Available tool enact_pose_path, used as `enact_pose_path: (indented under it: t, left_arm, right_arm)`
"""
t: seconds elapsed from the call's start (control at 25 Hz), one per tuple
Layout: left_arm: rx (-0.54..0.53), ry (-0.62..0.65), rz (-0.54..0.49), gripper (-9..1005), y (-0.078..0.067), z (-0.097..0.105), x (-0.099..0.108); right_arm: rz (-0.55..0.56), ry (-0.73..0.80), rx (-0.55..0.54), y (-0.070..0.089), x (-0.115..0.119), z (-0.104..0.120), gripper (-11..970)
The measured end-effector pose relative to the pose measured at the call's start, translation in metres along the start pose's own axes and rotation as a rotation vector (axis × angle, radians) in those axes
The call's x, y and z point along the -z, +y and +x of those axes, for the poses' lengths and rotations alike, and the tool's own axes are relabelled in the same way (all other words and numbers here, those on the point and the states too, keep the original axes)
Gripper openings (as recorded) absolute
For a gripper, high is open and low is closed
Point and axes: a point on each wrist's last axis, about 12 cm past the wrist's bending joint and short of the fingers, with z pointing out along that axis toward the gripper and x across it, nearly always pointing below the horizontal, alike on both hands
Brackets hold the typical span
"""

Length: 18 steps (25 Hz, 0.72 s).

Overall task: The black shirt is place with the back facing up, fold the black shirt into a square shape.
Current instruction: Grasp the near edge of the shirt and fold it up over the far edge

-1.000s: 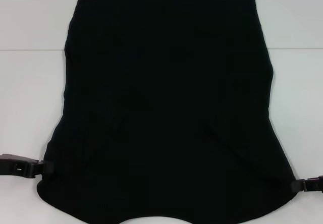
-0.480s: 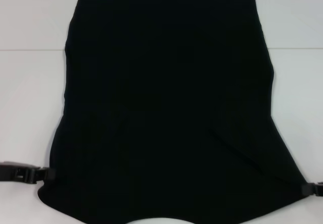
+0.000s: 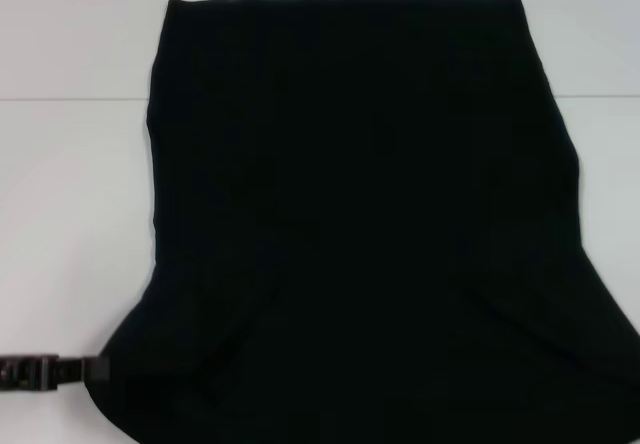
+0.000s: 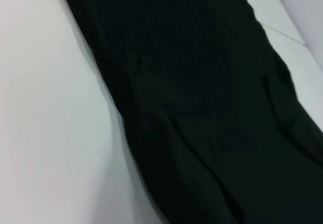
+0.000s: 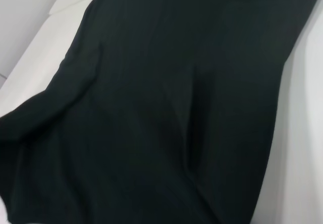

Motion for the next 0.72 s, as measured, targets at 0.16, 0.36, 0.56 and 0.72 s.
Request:
enact_pose_path:
  t: [0.16, 0.36, 0.56, 0.72]
  left_arm:
    - [0.019, 0.01, 0.055, 5, -0.003, 0.013, 0.0]
    - [0.033, 0.019, 0.119, 6, -0.006, 0.029, 0.002]
    - [0.052, 0.005, 0.146, 6, -0.008, 0.041, 0.004]
    - [0.042, -0.032, 0.174, 6, -0.009, 0.032, 0.001]
  right_arm:
    - [0.007, -0.009, -0.008, -0.002, 0.013, 0.015, 60]
    - [0.011, -0.018, -0.027, -0.002, 0.025, 0.03, 60]
    - [0.02, -0.054, -0.043, -0.003, 0.04, 0.04, 61]
    - [0.015, -0.096, -0.01, -0.003, 0.038, 0.027, 60]
